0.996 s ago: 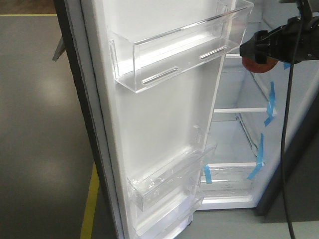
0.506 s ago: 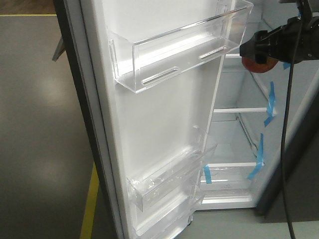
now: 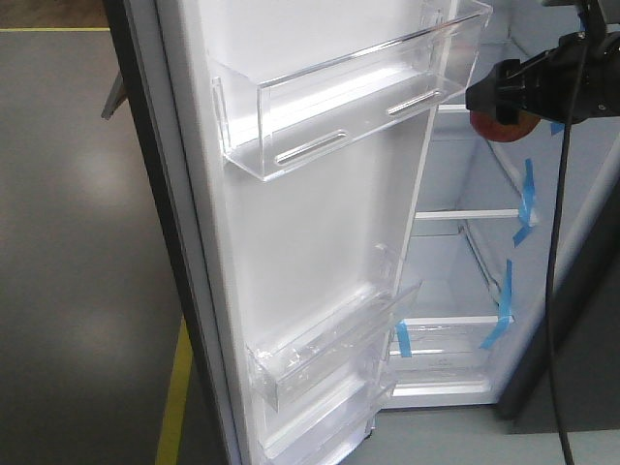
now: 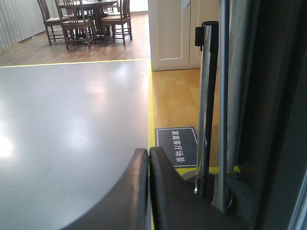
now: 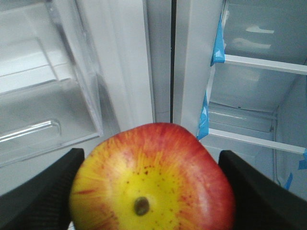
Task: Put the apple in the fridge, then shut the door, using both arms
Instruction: 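Hold the apple in the right gripper in front of the fridge interior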
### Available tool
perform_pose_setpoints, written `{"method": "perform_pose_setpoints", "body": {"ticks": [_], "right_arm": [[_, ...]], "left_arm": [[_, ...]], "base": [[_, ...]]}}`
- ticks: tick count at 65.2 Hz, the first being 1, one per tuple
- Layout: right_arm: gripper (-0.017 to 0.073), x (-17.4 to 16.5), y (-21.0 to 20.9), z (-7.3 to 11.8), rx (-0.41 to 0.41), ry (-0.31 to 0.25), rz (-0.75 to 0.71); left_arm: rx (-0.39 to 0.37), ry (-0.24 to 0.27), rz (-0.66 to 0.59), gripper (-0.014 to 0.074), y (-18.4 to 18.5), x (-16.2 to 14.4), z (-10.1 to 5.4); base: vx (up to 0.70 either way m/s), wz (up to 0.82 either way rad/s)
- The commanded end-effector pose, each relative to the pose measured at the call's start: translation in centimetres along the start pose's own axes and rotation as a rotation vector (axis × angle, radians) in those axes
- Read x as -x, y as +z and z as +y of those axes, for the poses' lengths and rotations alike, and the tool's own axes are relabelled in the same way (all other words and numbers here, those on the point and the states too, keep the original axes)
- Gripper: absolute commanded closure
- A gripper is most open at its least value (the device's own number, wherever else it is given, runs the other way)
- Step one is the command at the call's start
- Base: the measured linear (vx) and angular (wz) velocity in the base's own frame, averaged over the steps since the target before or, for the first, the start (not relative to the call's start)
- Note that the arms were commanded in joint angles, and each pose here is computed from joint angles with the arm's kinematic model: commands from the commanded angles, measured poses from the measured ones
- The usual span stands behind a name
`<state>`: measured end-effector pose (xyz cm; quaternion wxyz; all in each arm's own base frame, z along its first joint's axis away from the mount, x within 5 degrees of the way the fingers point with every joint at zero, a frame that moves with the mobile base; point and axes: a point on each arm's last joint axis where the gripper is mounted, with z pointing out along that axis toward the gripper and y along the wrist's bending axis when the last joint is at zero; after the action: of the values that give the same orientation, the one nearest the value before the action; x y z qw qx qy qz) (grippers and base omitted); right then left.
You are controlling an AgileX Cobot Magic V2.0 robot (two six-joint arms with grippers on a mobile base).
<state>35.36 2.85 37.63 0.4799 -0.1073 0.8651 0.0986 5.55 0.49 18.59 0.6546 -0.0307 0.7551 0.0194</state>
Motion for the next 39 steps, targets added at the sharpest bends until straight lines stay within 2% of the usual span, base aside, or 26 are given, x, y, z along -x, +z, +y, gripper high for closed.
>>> {"method": "perform_pose_setpoints", "body": {"ticks": [1,39], "right_arm": [[0.0391,2.22,-2.35,0.28,-0.025,-0.007,-0.136],[0.0391,2.22,-2.35,0.28,-0.025,-0.007,-0.136]], "left_arm": [[-0.017,-0.005,-0.054,0.0599,0.09,-0.27,-0.12],[-0.017,-0.005,-0.054,0.0599,0.09,-0.27,-0.12]], "base": [[0.0,0.0],[0.0,0.0]]}}
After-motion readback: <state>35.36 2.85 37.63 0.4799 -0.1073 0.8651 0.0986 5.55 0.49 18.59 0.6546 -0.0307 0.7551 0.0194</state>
